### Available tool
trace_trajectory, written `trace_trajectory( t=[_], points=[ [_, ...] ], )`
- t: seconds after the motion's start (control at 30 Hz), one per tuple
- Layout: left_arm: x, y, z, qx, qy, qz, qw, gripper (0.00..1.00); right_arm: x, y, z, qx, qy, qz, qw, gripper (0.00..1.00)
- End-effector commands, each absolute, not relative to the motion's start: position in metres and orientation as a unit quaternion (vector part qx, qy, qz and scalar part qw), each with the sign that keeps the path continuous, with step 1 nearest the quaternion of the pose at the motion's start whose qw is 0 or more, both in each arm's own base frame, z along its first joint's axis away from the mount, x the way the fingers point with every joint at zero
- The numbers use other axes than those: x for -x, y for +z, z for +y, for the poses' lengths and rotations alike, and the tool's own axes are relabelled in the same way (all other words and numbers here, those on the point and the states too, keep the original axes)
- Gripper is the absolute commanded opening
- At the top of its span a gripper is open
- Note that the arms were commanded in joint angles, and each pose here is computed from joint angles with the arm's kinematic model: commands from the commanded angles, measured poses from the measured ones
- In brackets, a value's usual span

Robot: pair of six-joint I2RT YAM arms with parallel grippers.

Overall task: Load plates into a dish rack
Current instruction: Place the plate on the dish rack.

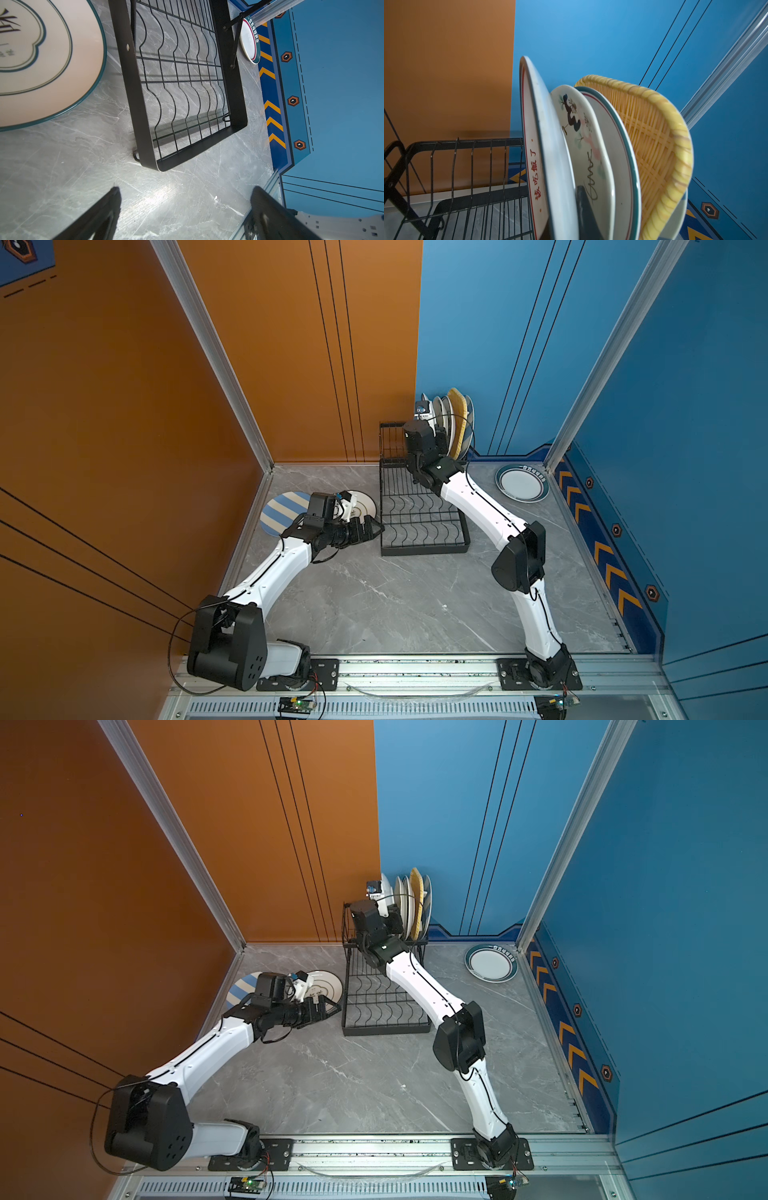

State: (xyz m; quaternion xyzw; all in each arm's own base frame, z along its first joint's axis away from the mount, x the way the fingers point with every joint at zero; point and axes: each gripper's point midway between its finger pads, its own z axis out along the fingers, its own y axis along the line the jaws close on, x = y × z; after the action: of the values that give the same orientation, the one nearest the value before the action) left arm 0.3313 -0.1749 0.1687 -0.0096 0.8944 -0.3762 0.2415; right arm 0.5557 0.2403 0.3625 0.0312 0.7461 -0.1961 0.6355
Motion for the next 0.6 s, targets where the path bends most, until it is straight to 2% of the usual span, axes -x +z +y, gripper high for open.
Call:
trace_trajectory(
  t=[0.0,0.13,0.23,0.37,0.57],
  points=[
    [-0.328,0.167,-0.175,0.009,-0.371,0.896,0.243,0.98,-0.56,0.37,0.226,-0.059,-0.198,0.741,0.639,0.0],
    [-0.328,0.167,-0.175,0.009,-0.37,0.897,0.243,0.98,-0.56,0.368,0.225,-0.061,-0.195,0.744,0.637,0.11],
    [-0.329,0.167,-0.174,0.01,-0.37,0.896,0.244,0.98,-0.559,0.371,0.225,-0.061,-0.193,0.743,0.638,0.27],
    [-0.33,0.168,-0.174,0.01,-0.37,0.896,0.247,0.98,-0.555,0.377,0.226,-0.06,-0.188,0.742,0.641,0.34],
    [-0.332,0.168,-0.174,0.011,-0.37,0.895,0.248,0.98,-0.547,0.391,0.228,-0.056,-0.177,0.741,0.646,0.39]
  ],
)
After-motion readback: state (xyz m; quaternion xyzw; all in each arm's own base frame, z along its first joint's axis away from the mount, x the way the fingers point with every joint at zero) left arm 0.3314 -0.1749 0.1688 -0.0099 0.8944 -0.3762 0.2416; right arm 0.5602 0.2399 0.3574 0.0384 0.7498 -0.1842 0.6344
